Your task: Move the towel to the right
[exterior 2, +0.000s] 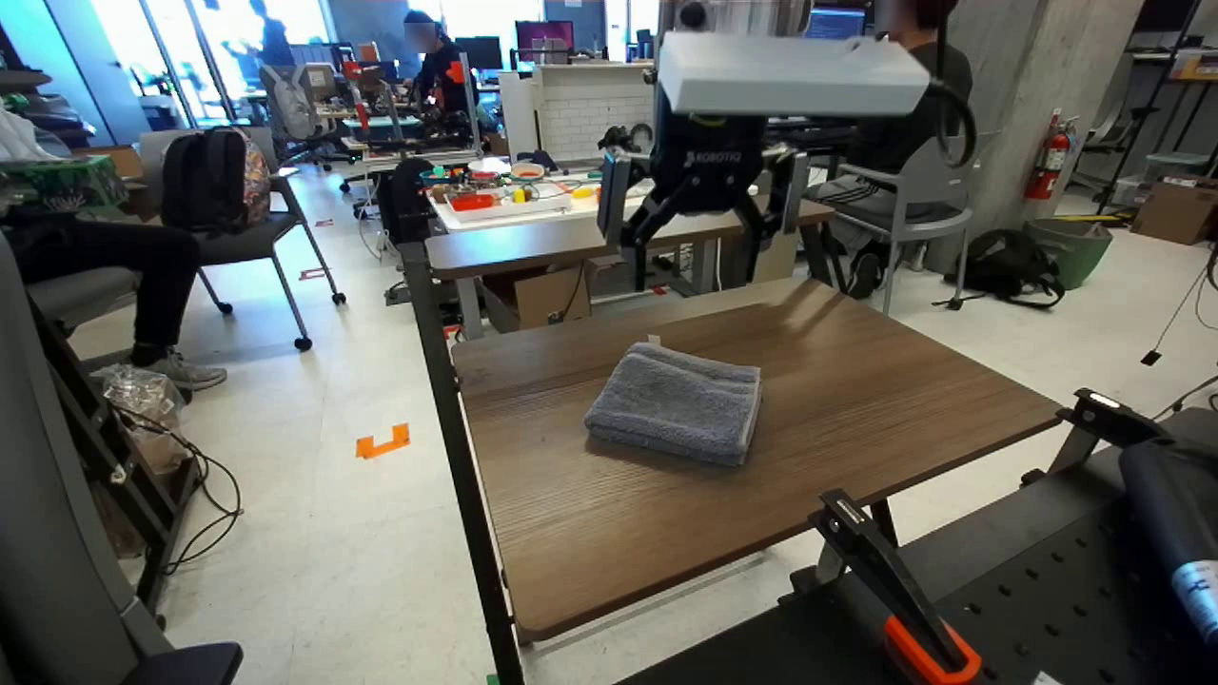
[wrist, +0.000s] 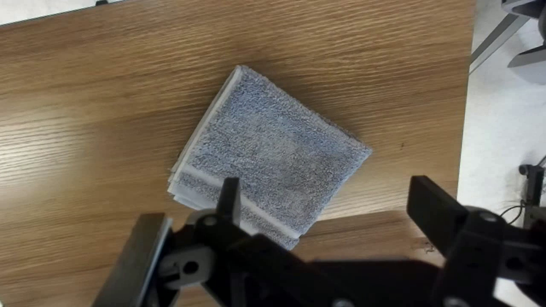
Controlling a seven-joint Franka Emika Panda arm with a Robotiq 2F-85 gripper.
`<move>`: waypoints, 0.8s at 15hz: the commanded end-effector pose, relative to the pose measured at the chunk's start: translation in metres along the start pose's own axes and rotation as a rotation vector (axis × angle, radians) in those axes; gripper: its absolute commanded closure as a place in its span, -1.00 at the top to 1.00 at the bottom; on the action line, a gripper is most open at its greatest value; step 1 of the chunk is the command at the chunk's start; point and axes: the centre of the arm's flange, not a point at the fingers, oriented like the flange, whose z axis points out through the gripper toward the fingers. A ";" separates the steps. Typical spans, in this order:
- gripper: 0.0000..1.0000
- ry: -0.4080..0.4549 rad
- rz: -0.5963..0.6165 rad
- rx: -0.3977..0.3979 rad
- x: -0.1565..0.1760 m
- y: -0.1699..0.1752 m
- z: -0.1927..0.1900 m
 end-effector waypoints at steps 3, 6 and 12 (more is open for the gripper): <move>1.00 -0.060 0.030 0.021 0.044 -0.006 0.072; 1.00 -0.069 0.040 -0.006 0.054 0.000 0.101; 1.00 -0.083 0.035 -0.039 0.072 0.000 0.145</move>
